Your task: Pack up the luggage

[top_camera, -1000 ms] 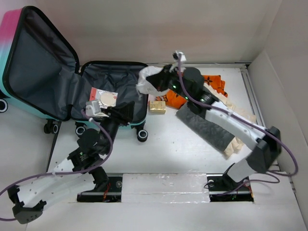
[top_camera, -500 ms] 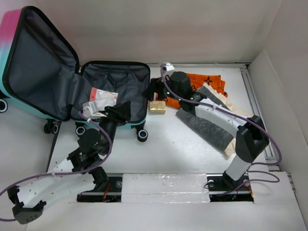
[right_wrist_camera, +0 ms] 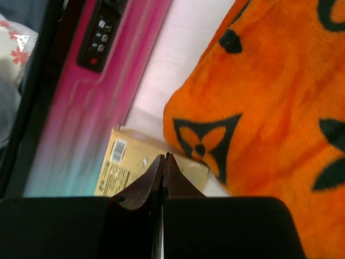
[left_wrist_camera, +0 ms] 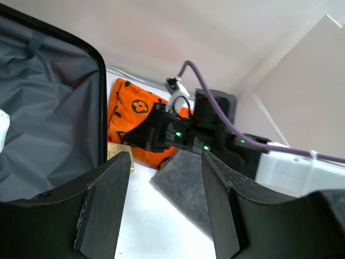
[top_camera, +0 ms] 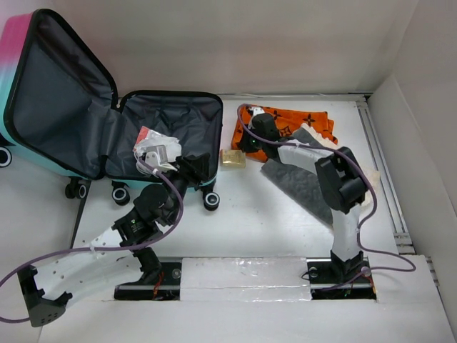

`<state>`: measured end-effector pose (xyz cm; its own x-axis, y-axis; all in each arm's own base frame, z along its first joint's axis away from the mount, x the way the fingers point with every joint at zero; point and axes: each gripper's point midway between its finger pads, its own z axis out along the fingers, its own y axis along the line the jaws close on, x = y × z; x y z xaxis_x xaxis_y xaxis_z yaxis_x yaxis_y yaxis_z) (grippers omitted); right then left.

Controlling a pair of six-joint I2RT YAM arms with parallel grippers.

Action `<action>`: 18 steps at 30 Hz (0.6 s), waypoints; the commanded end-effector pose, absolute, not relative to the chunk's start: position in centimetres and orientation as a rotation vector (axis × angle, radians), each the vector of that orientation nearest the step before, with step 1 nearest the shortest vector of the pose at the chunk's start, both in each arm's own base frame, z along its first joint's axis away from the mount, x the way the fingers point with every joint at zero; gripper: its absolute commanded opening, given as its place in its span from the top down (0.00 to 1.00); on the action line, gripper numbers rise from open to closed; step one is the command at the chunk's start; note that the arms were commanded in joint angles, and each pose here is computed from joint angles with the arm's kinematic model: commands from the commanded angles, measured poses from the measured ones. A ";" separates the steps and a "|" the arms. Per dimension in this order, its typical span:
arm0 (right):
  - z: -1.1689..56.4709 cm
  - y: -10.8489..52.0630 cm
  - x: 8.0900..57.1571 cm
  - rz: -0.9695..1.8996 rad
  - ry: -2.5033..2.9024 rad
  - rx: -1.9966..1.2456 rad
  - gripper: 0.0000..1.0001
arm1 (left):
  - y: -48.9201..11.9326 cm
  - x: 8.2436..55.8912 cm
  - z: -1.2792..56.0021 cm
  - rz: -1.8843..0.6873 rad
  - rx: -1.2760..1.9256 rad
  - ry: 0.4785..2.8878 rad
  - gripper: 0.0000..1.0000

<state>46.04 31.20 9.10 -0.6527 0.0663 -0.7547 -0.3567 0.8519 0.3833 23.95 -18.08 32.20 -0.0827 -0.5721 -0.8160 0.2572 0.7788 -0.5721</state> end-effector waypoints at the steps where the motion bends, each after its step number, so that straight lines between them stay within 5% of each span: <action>1: 11.9 32.8 48.3 0.669 2.113 -0.239 1.00 | -18.4 23.7 32.9 -0.742 -0.259 1.484 0.49; 8: 8.8 34.4 49.8 0.614 2.198 -0.267 1.00 | -18.9 23.7 32.4 -0.748 -0.242 1.506 0.50; 18: 5.1 34.0 43.9 0.539 2.279 -0.316 1.00 | -19.1 23.8 32.1 -0.740 -0.234 1.507 0.51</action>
